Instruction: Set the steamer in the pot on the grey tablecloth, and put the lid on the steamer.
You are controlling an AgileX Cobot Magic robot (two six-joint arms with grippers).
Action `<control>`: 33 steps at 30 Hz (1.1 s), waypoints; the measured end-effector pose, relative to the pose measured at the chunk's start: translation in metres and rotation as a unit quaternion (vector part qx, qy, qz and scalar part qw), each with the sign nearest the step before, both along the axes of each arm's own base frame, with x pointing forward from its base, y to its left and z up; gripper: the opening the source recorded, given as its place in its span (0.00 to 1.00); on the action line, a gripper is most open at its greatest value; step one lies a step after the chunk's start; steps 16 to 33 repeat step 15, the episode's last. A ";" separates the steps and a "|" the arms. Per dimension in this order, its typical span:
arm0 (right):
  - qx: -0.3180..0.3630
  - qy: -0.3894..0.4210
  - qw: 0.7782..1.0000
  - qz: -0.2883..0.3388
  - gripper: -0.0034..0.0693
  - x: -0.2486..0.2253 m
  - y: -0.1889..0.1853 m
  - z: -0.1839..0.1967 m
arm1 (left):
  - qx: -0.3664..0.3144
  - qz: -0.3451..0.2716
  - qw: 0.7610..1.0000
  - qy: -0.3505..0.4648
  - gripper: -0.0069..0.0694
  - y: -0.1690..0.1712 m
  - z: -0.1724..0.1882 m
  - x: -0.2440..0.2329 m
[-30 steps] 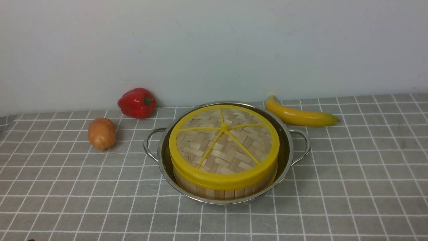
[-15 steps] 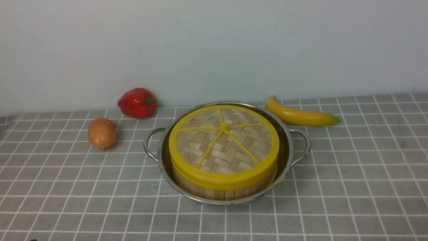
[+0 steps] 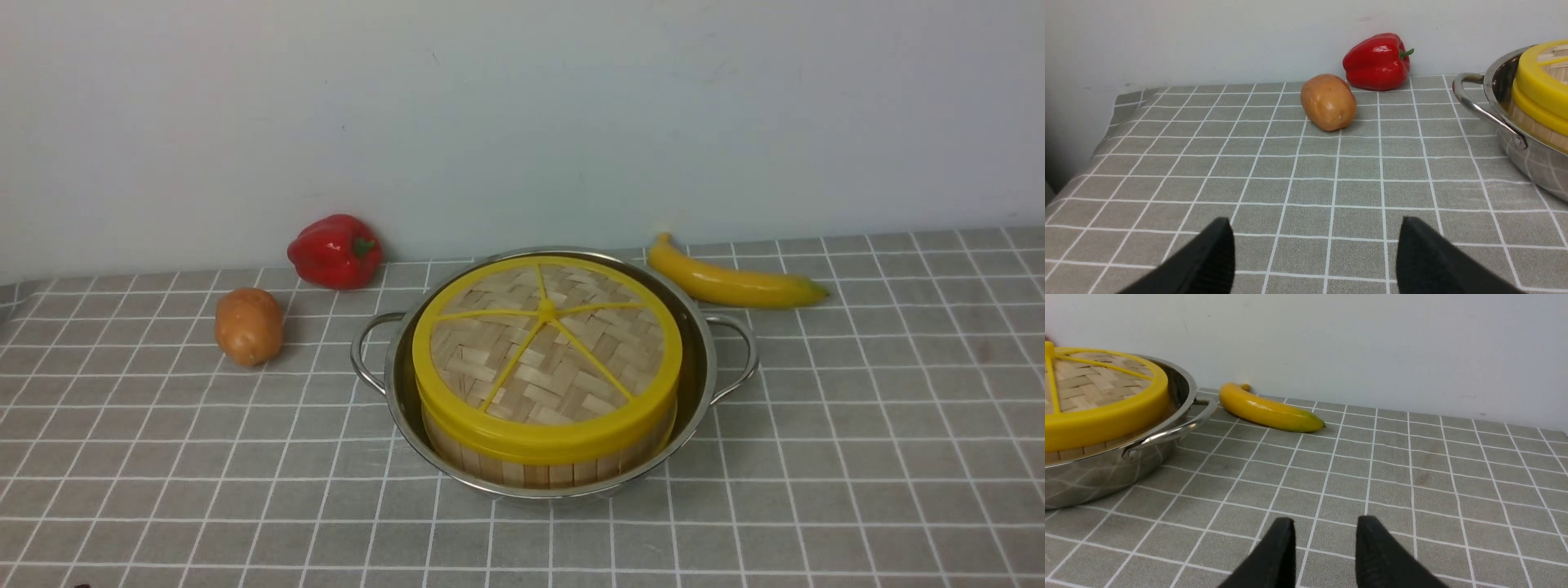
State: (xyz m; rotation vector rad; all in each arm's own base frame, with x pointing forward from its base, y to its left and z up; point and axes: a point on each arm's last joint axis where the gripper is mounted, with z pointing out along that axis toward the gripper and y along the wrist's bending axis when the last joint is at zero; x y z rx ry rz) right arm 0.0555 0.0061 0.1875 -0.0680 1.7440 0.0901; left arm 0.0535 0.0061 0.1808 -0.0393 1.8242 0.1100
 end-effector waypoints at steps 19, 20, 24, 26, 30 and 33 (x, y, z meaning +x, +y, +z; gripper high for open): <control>0.000 0.000 1.000 0.000 0.38 0.000 0.000 0.000 | 0.000 0.000 1.000 0.000 0.74 0.000 0.000 0.000; 0.000 0.000 1.000 0.000 0.38 0.000 0.000 0.000 | 0.000 0.000 1.000 0.000 0.74 0.000 0.000 0.000; 0.000 0.000 1.000 0.000 0.38 0.000 0.000 0.000 | 0.000 0.000 1.000 0.000 0.74 0.000 0.000 0.000; 0.000 0.000 1.000 0.000 0.38 0.000 0.000 0.000 | 0.000 0.000 1.000 0.000 0.74 0.000 0.000 0.000; 0.000 0.000 1.000 0.000 0.38 0.000 0.000 0.000 | 0.000 0.000 1.000 0.000 0.74 0.000 0.000 0.000; 0.000 0.000 1.000 0.000 0.38 0.000 0.000 0.000 | 0.000 0.000 1.000 0.000 0.74 0.000 0.000 0.000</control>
